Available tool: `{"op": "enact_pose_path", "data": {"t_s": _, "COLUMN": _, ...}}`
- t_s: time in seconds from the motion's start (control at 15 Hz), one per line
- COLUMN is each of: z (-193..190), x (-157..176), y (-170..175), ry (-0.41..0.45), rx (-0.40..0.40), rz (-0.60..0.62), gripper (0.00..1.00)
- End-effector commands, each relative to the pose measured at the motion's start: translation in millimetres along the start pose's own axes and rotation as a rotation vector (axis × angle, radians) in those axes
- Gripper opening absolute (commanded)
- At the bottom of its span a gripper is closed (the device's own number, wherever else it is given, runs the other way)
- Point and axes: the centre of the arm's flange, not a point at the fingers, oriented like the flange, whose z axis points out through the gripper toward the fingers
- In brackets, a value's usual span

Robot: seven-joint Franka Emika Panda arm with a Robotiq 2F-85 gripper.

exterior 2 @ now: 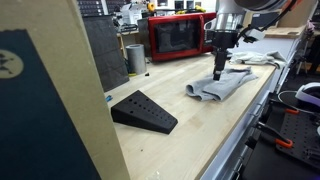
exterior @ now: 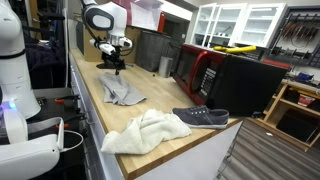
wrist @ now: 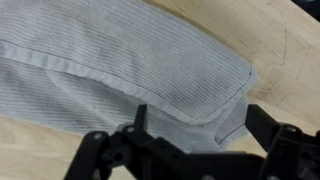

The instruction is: Fold the grey towel once from top to bottom and twice from right to left.

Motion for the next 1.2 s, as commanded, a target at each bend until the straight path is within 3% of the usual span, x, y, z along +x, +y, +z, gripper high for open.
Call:
{"op": "enact_pose_path", "data": {"t_s": 0.0, "z": 16, "x": -6, "y": 5, "ry": -0.028, "rx": -0.052, "rz": -0.14, "gripper": 1.0}}
{"op": "enact_pose_path", "data": {"t_s": 0.27, "z": 20, "x": 9, "y": 12, "ry": -0.015, "rx": -0.105, "rz": -0.225, "gripper": 1.0}}
{"op": "enact_pose_path", "data": {"t_s": 0.87, "z": 26, "x": 48, "y": 5, "ry": 0.022, "rx": -0.109, "rz": -0.277, "gripper": 1.0}}
{"op": "enact_pose_path", "data": {"t_s": 0.93, "z": 30, "x": 49, "y": 5, "ry": 0.017, "rx": -0.108, "rz": -0.282, "gripper": 0.75}}
{"op": "enact_pose_path", "data": {"t_s": 1.0, "z": 34, "x": 50, "y": 6, "ry": 0.009, "rx": -0.105, "rz": -0.289, "gripper": 0.72}}
{"op": "enact_pose_path", "data": {"t_s": 1.13, "z": 43, "x": 51, "y": 8, "ry": -0.007, "rx": -0.102, "rz": -0.306, "gripper": 0.56}}
